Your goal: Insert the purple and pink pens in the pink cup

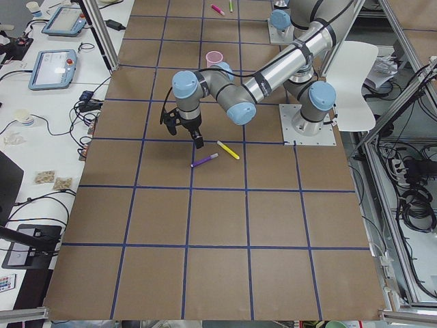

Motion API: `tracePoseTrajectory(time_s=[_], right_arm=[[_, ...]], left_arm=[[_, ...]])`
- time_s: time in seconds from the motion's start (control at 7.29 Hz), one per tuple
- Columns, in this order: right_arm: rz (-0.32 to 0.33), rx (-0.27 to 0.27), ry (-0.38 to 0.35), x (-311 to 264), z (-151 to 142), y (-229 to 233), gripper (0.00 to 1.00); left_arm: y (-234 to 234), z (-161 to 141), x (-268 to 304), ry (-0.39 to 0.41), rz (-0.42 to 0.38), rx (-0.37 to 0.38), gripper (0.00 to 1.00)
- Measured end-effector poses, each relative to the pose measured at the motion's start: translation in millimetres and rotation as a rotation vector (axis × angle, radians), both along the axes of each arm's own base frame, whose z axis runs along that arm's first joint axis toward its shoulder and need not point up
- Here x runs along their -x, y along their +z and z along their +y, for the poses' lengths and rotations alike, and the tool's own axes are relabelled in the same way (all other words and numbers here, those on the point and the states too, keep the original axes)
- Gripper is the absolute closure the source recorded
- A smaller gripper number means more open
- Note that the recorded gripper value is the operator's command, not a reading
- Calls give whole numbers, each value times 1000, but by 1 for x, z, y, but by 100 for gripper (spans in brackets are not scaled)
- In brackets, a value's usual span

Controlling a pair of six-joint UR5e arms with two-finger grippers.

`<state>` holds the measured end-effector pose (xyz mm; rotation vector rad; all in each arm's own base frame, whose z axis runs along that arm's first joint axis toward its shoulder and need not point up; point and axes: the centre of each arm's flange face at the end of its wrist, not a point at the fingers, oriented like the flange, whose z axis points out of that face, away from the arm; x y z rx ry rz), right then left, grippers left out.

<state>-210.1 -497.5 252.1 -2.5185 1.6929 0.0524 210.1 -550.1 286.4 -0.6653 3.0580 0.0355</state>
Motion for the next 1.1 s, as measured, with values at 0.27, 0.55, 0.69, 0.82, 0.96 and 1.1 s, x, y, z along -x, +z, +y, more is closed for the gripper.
tracePoseTrajectory(time_s=[0.27,0.55,0.69,0.82,0.96,1.1], right_arm=[[-3,49,132,11,8,-33,0],[-27,84,166,14,17,-57,6],[-24,98,172,15,24,-68,12],[-7,118,181,13,31,-76,30],[11,136,186,12,35,-81,46],[20,145,188,11,36,-83,61]], left_arm=[[-37,-3,-15,26,-4,4,0],[-68,-7,-26,43,-2,1,0],[-80,-8,-28,52,4,-7,4],[-90,-9,-28,61,10,-17,11],[-97,-10,-29,68,17,-26,19],[-103,-10,-29,71,22,-33,23]])
